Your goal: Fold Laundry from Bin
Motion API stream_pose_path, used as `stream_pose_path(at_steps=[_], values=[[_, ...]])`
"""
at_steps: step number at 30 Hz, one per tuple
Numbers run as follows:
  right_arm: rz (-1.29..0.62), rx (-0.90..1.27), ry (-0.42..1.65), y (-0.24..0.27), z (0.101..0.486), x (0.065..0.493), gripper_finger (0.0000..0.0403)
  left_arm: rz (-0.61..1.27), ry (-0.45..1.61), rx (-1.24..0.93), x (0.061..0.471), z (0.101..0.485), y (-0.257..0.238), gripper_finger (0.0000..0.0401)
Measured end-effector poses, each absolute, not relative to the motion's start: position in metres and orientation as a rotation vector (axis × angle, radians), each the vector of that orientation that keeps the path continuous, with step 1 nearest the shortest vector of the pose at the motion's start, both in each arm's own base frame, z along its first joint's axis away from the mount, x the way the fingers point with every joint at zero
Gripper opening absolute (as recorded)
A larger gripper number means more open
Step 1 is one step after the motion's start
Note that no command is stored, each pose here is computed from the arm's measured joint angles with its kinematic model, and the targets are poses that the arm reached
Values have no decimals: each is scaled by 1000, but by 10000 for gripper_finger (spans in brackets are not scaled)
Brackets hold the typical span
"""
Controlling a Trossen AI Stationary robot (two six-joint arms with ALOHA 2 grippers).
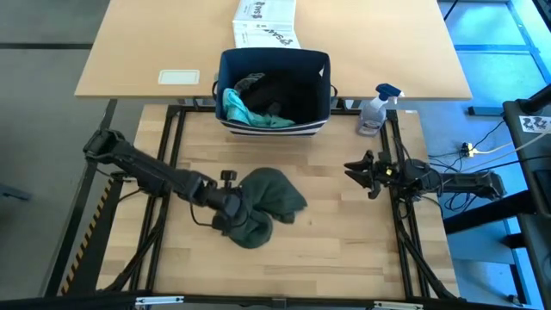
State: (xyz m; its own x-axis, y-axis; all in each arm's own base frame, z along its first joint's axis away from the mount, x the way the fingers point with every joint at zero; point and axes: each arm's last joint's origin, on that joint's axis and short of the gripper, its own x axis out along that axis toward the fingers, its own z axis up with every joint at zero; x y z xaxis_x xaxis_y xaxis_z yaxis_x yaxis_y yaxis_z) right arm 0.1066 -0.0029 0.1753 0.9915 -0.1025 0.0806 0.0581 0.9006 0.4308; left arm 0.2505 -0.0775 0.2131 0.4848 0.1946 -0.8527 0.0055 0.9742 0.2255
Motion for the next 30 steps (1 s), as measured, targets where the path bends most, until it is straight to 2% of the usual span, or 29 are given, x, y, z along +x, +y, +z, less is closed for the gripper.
stream_pose_path(at_steps=[7,13,19,24,30], values=[[-39,374,-47,-1,175,121,152,180,1120,144,237,192,-77,18],[-19,270,89,0,186,145,152,213,1150,124,237,194,-71,81],[68,243,243,9,188,175,152,257,1176,93,245,235,-67,131],[92,167,379,32,175,201,152,241,1043,61,258,271,-74,138],[52,51,516,60,154,231,152,161,863,96,271,278,-87,139]])
